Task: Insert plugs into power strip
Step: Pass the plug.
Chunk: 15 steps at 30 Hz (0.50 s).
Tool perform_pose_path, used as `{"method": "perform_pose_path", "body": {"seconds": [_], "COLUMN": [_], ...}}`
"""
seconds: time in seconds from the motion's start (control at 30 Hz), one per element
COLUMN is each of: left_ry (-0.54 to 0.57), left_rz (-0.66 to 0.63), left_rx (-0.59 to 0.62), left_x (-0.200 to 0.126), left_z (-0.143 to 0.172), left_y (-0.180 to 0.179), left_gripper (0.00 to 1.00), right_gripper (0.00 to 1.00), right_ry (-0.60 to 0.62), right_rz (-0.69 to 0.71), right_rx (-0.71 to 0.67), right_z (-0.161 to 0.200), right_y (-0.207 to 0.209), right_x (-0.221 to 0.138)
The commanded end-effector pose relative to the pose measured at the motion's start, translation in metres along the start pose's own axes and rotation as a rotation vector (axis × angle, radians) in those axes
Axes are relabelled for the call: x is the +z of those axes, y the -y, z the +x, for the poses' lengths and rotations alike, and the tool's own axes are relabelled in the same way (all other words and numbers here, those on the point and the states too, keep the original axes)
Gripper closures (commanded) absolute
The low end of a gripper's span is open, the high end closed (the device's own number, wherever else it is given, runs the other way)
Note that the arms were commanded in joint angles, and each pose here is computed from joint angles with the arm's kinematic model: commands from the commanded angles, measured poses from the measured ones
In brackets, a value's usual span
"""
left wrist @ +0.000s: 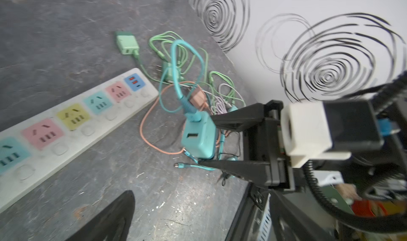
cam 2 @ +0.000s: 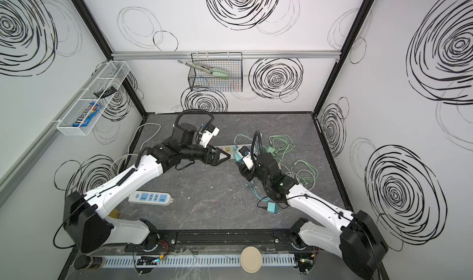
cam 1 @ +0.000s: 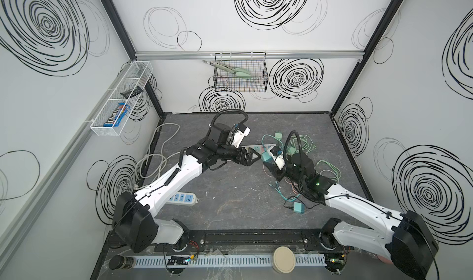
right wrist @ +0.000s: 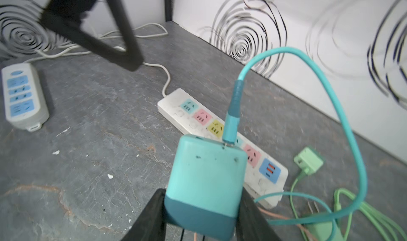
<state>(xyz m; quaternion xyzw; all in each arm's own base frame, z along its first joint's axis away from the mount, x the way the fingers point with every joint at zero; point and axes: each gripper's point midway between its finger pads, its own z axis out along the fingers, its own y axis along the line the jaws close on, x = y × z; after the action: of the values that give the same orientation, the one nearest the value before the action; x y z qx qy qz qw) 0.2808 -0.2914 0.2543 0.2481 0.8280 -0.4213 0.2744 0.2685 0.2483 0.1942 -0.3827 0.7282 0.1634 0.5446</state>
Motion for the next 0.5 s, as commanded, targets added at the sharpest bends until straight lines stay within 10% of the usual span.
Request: {"method": "perform_pose_path", "body": {"seconds": [0.0,0.47], "left_ry": [-0.044,-0.149], "left_rz": [0.145,0.210], "left_rx": [0.058,0.089], "left_x": [-0.012,-0.002], "left_z": [0.006,0.034], "left_y": [0.028,0.034], "left_gripper": [0.08,0.30], "right_gripper": [0.62,0.63], "right_ry": [0.144,0.243], "right_rz": [-0.062,-0.179], "right_rx": [-0.252,-0.447], "right_z": [-0.023,-0.034], "right_y": [-0.021,-0.058], "right_x": [-0.010,-0.022]}}
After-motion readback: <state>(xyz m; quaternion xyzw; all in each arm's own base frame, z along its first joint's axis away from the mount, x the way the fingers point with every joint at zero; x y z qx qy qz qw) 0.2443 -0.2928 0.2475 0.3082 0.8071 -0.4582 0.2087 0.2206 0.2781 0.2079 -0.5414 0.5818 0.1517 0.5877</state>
